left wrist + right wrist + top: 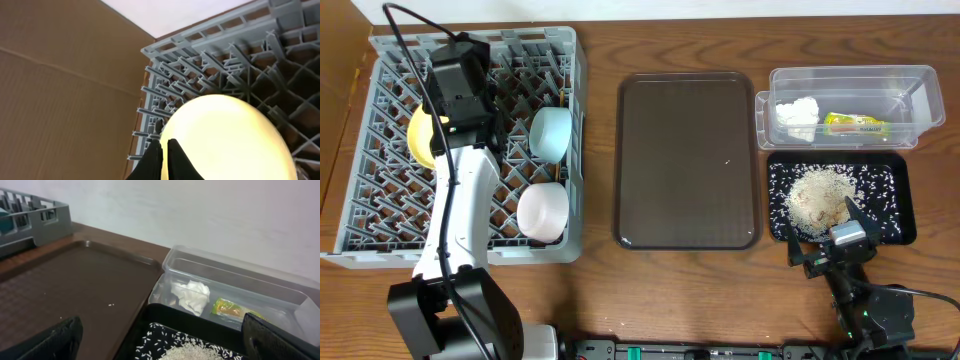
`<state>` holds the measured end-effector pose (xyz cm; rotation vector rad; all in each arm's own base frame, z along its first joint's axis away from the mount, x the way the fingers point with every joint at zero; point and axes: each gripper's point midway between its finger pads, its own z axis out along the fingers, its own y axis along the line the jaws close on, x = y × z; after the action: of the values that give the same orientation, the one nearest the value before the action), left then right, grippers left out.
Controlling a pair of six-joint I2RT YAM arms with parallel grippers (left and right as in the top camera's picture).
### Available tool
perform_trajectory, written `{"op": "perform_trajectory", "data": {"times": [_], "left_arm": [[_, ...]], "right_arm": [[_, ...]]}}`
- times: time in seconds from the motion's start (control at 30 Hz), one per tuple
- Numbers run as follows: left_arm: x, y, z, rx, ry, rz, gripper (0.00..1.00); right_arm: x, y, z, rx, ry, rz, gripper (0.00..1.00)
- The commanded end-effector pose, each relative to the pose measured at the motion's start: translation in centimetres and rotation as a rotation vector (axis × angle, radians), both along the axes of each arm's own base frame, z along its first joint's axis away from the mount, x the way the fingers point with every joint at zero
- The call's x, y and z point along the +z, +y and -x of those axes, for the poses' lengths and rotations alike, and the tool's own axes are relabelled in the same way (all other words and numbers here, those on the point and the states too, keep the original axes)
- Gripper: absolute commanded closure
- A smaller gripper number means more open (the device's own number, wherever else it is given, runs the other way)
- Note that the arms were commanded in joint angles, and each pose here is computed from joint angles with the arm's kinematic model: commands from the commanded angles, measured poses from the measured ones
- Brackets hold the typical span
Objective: Sort waste into correct bins and load items into the dishwasher
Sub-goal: 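Stand the yellow plate upright in the rack slots with the left gripper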
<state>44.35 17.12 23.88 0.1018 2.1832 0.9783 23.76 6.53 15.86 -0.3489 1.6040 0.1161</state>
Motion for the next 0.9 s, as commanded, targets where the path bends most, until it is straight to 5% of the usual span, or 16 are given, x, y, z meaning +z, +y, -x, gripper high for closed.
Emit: {"op": "perform_trajectory", "data": {"times": [0.0,0.1,0.13,0.27,0.4,0.87], "left_arm": [[0.1,-0.3,0.0,0.009,-0.011,0.020,0.92],[0.8,2.8,2.3,0.299,-0.233,0.173,0.85],[0.1,4.3,3.8,0.414,-0.317,0.309,0.71],[-3.7,6.0,5.9,0.514,-0.388,0.762,0.47],[-5.0,9.6,9.6,0.689,-0.519,1.098,0.46],[-13.0,9.8,8.7,0.646,-0.395,1.524,0.50]], "right_arm": [[0.0,0.2,0.1,0.010,-0.004,0.011,0.01],[0.0,0.2,0.1,0.010,-0.004,0.011,0.01],[-0.1,0.2,0.1,0.010,-0.004,0.011,0.01],[0.0,0.2,0.1,0.010,-0.004,0.011,0.01],[0.0,0.2,0.1,0.010,-0.004,0.011,0.01],[0.0,0.2,0.1,0.010,-0.004,0.011,0.01]]}}
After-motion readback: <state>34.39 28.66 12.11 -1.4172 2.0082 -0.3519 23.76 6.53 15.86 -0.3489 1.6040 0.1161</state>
